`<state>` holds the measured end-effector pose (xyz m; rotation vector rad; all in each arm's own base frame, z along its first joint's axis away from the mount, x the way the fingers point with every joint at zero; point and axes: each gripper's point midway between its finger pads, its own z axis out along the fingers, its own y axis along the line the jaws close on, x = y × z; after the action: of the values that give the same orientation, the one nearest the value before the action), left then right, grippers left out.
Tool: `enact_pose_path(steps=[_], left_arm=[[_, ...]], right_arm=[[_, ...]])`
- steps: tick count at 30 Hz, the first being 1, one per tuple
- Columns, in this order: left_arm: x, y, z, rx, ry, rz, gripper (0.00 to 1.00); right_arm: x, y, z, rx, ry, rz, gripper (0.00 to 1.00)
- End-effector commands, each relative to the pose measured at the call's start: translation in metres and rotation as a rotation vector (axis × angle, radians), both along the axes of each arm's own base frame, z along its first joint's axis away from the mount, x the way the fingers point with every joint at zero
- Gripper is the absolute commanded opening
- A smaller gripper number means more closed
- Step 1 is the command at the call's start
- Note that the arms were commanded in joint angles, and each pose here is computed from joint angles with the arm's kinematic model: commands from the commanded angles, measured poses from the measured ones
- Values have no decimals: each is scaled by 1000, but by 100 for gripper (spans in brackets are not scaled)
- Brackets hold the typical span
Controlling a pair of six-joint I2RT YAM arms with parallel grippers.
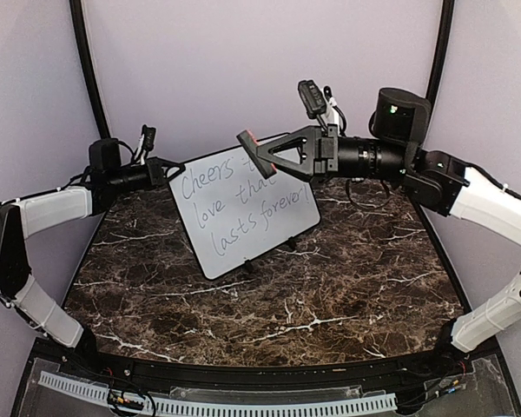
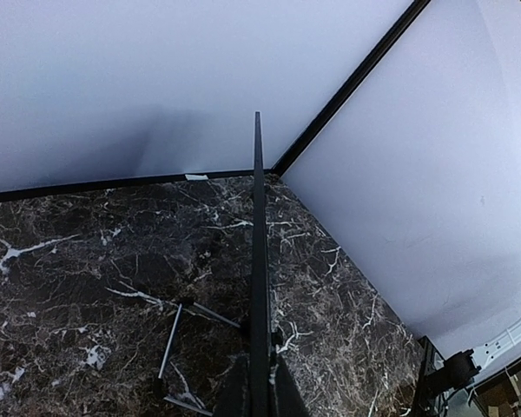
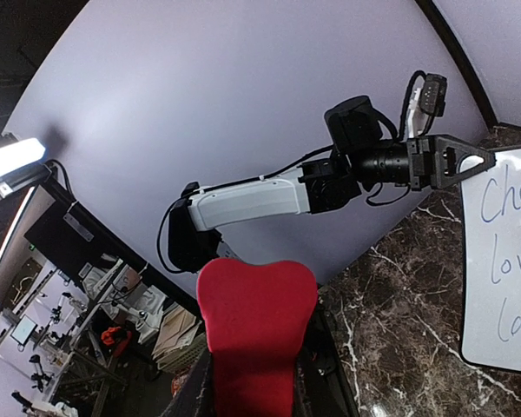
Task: Erase the whiteboard
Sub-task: Erase the whiteboard at the center of the board.
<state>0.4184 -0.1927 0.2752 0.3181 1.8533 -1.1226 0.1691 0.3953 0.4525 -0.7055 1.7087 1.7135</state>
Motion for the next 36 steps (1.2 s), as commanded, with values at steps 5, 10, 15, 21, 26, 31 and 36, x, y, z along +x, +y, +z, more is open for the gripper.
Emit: enact_pose_path(steps=[5, 10, 15, 21, 26, 31, 36], left_arm=[[-28, -13, 13, -23, -73, -20, 0], [-44, -21, 18, -62, -104, -30, 0], [-59, -30, 22, -44, -146, -18, 0], [-65, -27, 29, -26, -143, -8, 0], [-71, -22, 29, -58, -97, 31, 0], [-79, -22, 26, -87, -45, 61, 0], [-93, -30, 19, -89, -31, 78, 0]], right_arm=[[35, 19, -72, -280, -168, -96, 17], [59, 38, -134, -474, -199, -118, 15], [72, 47, -155, -530, -234, -146, 12], [75, 45, -149, -529, -264, -164, 12], [80, 53, -146, -547, -276, -157, 12], [82, 55, -154, -557, -267, -157, 12], [90, 58, -165, -601, -288, -177, 12]])
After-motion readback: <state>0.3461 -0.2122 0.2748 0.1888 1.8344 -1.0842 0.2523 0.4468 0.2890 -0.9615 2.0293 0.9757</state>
